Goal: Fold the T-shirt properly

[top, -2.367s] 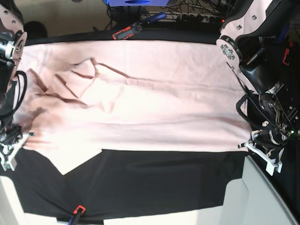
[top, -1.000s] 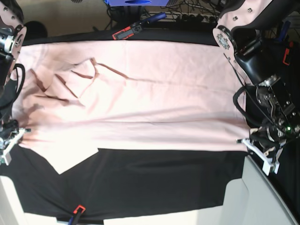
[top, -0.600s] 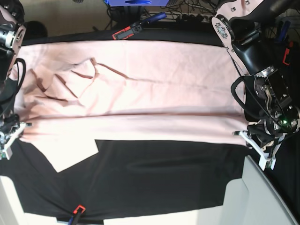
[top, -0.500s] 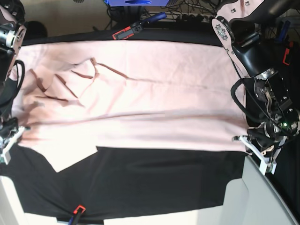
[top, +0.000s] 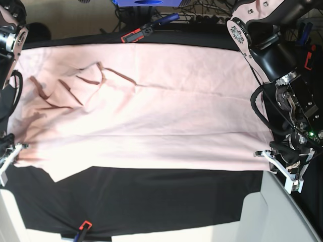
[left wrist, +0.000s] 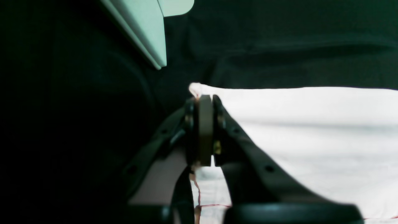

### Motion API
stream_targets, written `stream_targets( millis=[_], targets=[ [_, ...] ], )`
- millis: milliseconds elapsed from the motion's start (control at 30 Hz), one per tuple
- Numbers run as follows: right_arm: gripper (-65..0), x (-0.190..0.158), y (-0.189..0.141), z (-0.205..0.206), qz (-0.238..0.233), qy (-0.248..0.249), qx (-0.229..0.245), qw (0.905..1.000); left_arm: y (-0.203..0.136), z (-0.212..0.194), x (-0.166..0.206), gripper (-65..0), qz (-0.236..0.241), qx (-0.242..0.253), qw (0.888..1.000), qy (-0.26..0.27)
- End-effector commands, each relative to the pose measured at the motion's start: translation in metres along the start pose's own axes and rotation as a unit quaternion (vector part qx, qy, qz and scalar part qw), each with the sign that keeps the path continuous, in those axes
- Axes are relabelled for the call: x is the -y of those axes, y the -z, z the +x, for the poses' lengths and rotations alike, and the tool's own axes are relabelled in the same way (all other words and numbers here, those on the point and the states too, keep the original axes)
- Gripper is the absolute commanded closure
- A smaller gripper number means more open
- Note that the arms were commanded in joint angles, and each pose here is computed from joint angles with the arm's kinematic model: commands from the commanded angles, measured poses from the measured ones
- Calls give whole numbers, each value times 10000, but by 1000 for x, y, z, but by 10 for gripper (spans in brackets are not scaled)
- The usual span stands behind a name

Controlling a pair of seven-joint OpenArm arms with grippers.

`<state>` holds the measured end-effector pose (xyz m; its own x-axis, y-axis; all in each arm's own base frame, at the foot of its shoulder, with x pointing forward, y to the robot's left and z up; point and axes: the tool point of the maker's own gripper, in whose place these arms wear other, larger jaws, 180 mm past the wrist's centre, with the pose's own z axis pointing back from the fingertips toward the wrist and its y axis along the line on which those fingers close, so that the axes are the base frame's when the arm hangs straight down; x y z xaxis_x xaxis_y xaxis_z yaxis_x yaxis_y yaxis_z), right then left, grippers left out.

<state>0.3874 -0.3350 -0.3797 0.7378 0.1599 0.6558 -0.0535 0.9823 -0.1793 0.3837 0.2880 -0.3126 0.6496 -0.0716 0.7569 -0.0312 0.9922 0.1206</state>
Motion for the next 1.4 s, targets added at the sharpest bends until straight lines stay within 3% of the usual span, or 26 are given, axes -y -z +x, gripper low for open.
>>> stream_targets(
  millis=[0, 500, 1367],
  targets=[
    [-1, 19, -8, 22, -233, -22, 281, 9993, -6, 22, -10, 0, 136, 314, 9994, 44],
    [-1, 24, -10, 32, -280, -30, 383, 9989, -7, 45, -12, 0, 144, 524, 9985, 34],
    [-1, 16, 2, 56, -90, 52, 783, 9969, -7, 43, -13, 0, 156, 510, 9986, 7]
  ],
)
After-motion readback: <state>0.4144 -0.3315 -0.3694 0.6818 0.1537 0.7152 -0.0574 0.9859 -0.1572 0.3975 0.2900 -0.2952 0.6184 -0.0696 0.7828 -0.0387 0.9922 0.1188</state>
